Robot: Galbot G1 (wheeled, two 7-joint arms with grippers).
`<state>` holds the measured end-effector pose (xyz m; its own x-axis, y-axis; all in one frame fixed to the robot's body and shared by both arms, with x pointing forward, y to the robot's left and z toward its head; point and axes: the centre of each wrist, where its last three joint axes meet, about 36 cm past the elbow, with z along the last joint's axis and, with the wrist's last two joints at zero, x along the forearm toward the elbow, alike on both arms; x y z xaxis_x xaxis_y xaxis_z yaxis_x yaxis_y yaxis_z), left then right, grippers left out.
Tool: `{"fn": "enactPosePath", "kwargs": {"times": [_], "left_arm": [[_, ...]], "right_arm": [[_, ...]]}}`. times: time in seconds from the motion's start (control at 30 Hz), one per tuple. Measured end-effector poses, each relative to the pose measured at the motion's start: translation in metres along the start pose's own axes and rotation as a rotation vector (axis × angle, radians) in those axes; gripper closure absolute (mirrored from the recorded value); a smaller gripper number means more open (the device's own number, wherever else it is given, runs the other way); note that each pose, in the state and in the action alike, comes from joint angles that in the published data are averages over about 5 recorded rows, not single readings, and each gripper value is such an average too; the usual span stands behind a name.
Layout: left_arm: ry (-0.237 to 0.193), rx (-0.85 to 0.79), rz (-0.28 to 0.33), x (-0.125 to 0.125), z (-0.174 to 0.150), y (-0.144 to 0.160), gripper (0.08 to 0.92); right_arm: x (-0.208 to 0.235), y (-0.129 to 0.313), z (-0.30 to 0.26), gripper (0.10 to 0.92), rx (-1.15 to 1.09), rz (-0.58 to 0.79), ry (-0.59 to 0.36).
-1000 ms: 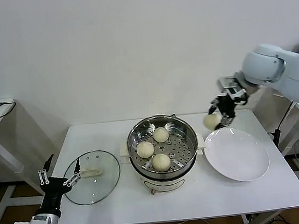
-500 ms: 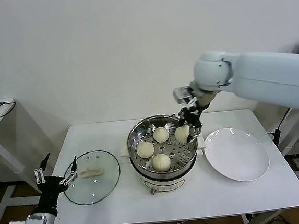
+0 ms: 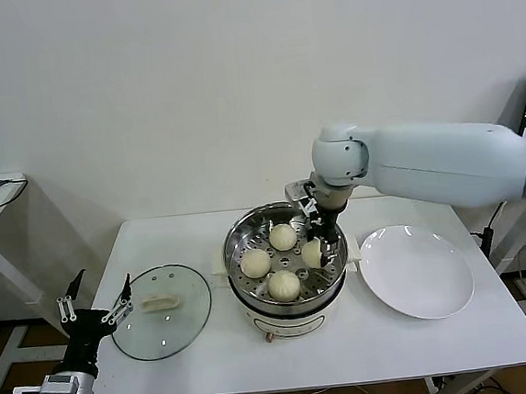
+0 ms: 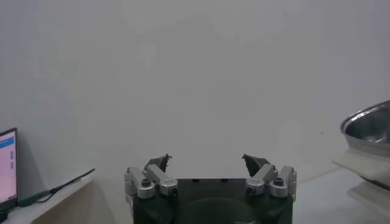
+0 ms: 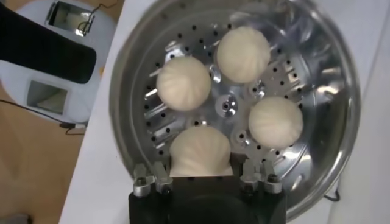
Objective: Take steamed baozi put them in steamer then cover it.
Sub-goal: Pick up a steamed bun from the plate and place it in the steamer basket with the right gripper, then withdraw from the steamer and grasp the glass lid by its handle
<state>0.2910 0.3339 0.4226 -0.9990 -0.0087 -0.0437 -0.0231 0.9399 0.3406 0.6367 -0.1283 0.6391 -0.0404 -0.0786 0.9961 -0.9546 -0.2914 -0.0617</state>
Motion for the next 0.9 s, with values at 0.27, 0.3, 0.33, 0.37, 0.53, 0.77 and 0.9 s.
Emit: {"fn": "enactPosePath", "kwargs": {"times": [0.27, 0.3, 0.33, 0.37, 0.53, 0.77, 0.9], "left_arm": [[0.01, 0.0, -0.003, 0.001, 0.004, 0.002, 0.177], [0.01, 0.001, -0.003, 0.001, 0.004, 0.002, 0.177], [0.01, 0.002, -0.003, 0.001, 0.004, 0.002, 0.177], [0.01, 0.003, -0.003, 0.001, 0.004, 0.001, 0.177], [0.011, 0.006, -0.002, 0.002, 0.004, 0.0, 0.177], [0.017, 0.004, -0.002, 0.004, 0.005, -0.001, 0.177], [0.013, -0.002, 0.003, 0.005, 0.004, -0.002, 0.177]], "right_arm": [[-0.021, -0.007, -0.001, 0.361, -0.006, -0.007, 0.013], [-0.023, -0.008, -0.001, 0.36, -0.006, -0.007, 0.013], [-0.025, -0.008, -0.001, 0.358, -0.006, -0.006, 0.013], [-0.027, -0.009, -0.001, 0.355, -0.007, -0.006, 0.013], [-0.035, -0.008, 0.0, 0.255, -0.01, -0.001, 0.004], [-0.025, -0.006, 0.009, 0.201, -0.029, 0.013, -0.047], [0.0, -0.004, 0.025, 0.2, -0.057, 0.038, -0.111]]}}
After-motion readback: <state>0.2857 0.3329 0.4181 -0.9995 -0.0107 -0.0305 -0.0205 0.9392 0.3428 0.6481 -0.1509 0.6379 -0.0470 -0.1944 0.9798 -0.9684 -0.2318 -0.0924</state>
